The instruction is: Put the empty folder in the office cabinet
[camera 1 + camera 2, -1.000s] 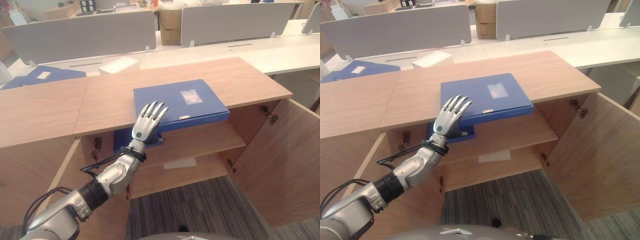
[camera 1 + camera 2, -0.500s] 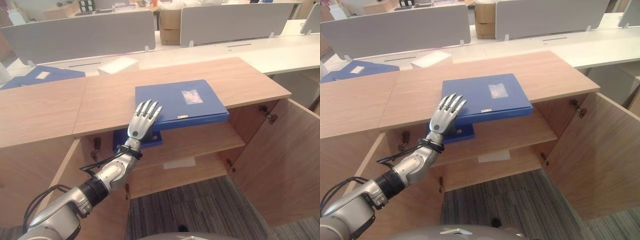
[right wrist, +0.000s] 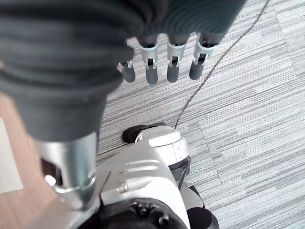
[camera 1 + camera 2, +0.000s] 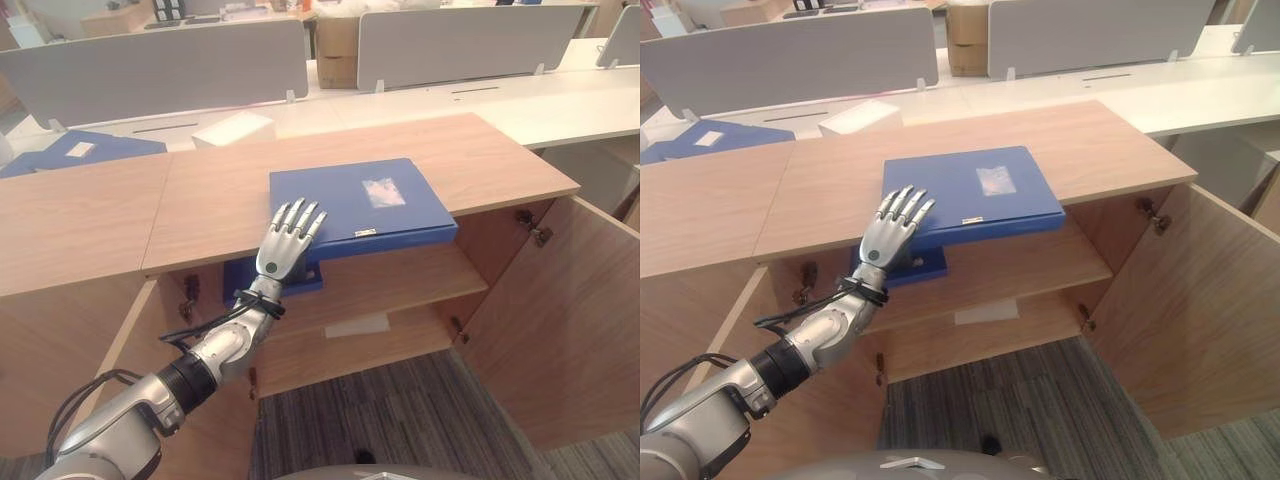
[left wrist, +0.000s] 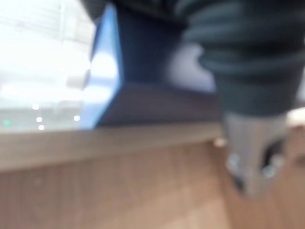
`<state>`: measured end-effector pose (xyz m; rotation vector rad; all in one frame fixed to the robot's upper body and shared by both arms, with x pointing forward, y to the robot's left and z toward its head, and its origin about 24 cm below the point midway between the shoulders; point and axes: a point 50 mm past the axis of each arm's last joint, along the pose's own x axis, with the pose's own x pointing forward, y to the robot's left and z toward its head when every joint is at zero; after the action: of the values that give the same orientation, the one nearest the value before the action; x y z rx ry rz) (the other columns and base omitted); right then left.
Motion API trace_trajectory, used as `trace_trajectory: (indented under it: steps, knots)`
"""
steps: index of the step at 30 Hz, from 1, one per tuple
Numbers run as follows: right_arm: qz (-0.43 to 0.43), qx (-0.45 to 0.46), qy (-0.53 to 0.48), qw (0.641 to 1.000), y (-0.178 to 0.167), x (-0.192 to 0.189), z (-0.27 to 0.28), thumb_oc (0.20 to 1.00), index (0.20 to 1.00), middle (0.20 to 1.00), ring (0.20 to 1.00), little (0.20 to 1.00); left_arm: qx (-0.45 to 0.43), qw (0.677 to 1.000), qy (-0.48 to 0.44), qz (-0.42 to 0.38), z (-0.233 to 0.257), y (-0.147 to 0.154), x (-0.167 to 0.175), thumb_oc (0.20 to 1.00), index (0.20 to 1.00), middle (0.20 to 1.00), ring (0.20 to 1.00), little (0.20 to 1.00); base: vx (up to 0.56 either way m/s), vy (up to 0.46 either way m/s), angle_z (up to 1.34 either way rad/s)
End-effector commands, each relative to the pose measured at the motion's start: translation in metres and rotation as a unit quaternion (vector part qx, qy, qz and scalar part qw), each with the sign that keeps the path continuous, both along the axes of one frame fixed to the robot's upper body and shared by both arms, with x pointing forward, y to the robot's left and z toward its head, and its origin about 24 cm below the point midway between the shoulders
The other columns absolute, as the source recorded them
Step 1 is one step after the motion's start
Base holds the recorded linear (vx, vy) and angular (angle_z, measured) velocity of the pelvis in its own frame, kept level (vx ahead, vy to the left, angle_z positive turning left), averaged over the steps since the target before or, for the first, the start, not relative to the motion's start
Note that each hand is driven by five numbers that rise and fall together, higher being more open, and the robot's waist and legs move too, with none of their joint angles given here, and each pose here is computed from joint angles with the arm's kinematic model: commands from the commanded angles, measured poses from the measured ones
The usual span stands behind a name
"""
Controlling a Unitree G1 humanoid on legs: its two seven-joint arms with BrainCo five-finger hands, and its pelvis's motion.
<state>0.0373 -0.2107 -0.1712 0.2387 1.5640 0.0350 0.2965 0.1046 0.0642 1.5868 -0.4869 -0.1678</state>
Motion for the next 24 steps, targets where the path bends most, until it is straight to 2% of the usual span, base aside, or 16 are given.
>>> trace_trajectory:
  steps: [1,8,9,11,18,19,20,21,22,24]
  knots:
    - [0.001,-0.012,-0.001,1.0,-0.012,0.003,0.002,1.0,1.0,1.0,1.0,1.0,0.069,0.995,-0.071,-0.029,0.029,-0.01,0.023,1.0,1.0,1.0,1.0,1.0,0.0,0.0,0.0]
    - [-0.013,-0.014,-0.016,1.0,-0.017,0.005,0.003,1.0,1.0,1.0,1.0,1.0,0.117,0.988,-0.087,-0.044,0.031,-0.013,0.025,1.0,1.0,1.0,1.0,1.0,0.01,0.004,-0.02]
    - [-0.019,-0.014,-0.019,1.0,-0.018,0.004,0.004,1.0,1.0,1.0,1.0,1.0,0.122,0.988,-0.089,-0.041,0.031,-0.011,0.027,0.944,0.944,0.944,0.944,0.944,0.03,0.015,-0.06]
    - [-0.022,-0.014,-0.022,0.999,-0.02,0.004,0.004,1.0,1.0,1.0,1.0,1.0,0.126,0.987,-0.091,-0.037,0.032,-0.009,0.029,1.0,1.0,1.0,1.0,1.0,0.03,0.012,-0.07]
    - [-0.024,-0.016,-0.019,0.999,-0.026,-0.003,0.005,1.0,1.0,1.0,1.0,1.0,0.128,0.988,-0.088,-0.02,0.033,-0.001,0.035,1.0,1.0,1.0,1.0,1.0,0.02,0.012,-0.06]
    - [-0.024,-0.016,-0.018,0.999,-0.026,-0.004,0.005,1.0,1.0,1.0,1.0,1.0,0.129,0.988,-0.084,-0.016,0.033,0.0,0.036,0.956,0.956,0.956,0.956,0.956,0.01,0.012,-0.07]
    - [-0.025,-0.016,-0.017,0.999,-0.026,-0.005,0.005,1.0,1.0,1.0,1.0,1.0,0.131,0.988,-0.081,-0.012,0.032,0.0,0.036,0.404,0.404,0.404,0.404,0.404,0.01,0.012,-0.07]
    - [-0.026,-0.016,-0.017,0.999,-0.026,-0.005,0.005,1.0,1.0,1.0,1.0,1.0,0.133,0.988,-0.081,-0.012,0.031,0.0,0.036,0.266,0.266,0.266,0.266,0.266,0.0,0.017,-0.05]
    - [-0.033,-0.017,-0.018,0.999,-0.028,-0.006,0.005,1.0,1.0,1.0,1.0,1.0,0.143,0.987,-0.079,-0.009,0.03,0.001,0.036,0.2,0.2,0.2,0.2,0.2,0.0,0.0,0.0]
    - [-0.038,-0.018,-0.02,0.999,-0.029,-0.006,0.005,1.0,1.0,1.0,1.0,1.0,0.153,0.985,-0.079,-0.007,0.029,0.002,0.036,0.2,0.2,0.2,0.2,0.2,0.0,0.0,0.0]
